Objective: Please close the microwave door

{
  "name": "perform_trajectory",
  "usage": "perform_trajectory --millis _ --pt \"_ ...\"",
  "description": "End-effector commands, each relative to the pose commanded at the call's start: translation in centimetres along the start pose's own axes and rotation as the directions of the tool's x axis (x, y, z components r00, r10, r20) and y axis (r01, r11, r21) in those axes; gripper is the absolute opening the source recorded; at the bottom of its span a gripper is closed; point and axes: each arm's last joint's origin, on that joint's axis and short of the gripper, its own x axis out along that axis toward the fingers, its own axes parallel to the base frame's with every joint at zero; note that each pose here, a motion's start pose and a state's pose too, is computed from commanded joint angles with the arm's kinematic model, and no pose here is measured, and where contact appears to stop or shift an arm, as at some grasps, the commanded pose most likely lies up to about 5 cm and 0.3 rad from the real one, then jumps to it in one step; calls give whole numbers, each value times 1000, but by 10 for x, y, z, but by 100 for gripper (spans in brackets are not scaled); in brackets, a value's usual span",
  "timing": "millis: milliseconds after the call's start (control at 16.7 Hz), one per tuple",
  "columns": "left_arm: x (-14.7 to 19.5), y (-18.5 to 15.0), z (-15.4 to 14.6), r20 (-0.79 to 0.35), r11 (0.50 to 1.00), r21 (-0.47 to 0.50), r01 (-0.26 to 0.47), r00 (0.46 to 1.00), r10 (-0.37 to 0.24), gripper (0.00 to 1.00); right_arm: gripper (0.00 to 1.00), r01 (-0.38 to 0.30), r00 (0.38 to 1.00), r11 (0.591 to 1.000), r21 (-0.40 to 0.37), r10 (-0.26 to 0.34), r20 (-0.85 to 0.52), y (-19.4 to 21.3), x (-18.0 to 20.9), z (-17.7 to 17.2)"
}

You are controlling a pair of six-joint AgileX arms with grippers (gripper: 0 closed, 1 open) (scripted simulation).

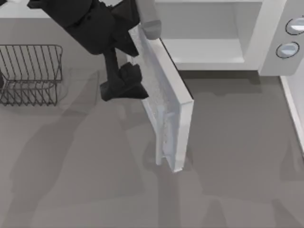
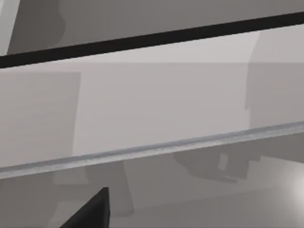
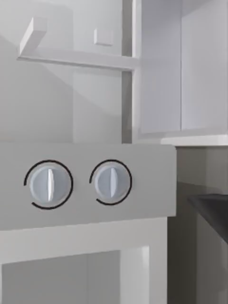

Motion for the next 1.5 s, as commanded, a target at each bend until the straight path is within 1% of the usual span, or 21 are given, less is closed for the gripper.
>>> perform_trajectory --millis 60,840,900,1380,1500 --pt "0 0 0 0 1000 0 0 1000 0 100 100 0 1000 1000 0 0 0 0 0 0" --pt "0 0 0 0 1000 0 0 1000 0 2 100 0 1000 1000 0 0 0 0 0 0" --pt "0 0 0 0 1000 0 0 1000 0 0 100 0 1000 1000 0 0 0 0 0 0" --pt "0 1 -1 0 1000 -2 -1 1000 1 0 100 0 1000 1000 0 0 0 0 0 0" --pt "1 0 3 1 1000 0 -2 1000 2 0 100 0 1000 1000 0 0 0 0 0 0"
